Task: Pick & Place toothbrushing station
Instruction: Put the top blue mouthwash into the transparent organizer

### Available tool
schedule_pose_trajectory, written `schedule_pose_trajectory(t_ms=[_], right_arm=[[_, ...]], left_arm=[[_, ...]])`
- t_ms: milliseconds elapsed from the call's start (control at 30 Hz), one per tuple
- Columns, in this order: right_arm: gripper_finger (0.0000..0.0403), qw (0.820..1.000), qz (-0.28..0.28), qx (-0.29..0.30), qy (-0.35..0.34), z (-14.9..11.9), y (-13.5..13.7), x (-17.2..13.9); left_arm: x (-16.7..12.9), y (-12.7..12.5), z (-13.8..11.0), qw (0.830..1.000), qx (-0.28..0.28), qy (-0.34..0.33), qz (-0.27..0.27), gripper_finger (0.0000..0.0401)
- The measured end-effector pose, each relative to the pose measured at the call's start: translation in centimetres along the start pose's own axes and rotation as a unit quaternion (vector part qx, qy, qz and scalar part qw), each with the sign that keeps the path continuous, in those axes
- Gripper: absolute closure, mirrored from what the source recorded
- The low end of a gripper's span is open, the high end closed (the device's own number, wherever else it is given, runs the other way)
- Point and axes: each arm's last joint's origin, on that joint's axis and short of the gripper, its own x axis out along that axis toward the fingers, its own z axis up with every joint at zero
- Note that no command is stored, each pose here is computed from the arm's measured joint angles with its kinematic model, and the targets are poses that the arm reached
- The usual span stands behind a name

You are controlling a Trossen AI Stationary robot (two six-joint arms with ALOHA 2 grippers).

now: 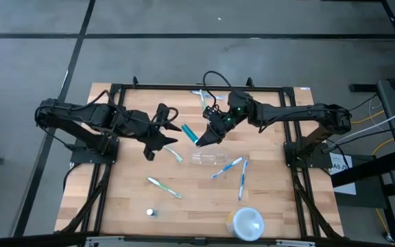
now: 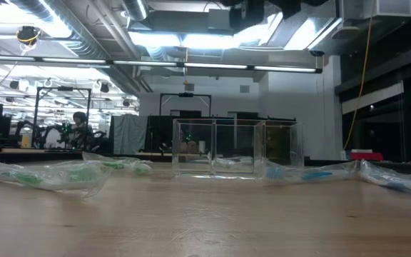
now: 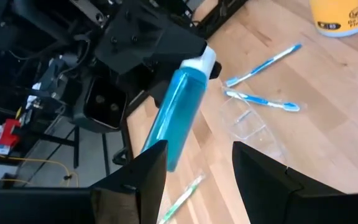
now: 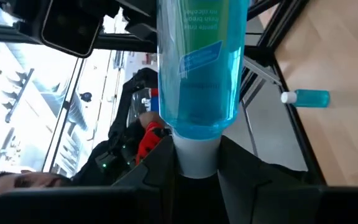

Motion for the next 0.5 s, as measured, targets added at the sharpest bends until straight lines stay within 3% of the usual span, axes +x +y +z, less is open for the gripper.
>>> schedule_pose_trajectory(t_ms=[233,500], right_arm=[[0.0309,0.998,-0.049,-0.001,0.030,-0.6,-0.1,1.4],[0.0309,0.998,-0.040,-0.030,0.030,-0.8,0.5,2.5]], left_arm=[[0.5,0.2,0.1,1.000,-0.015,-0.011,-0.002,0.0225],[0.2,-0.2,0.4,0.998,-0.049,-0.021,-0.017,0.0225]])
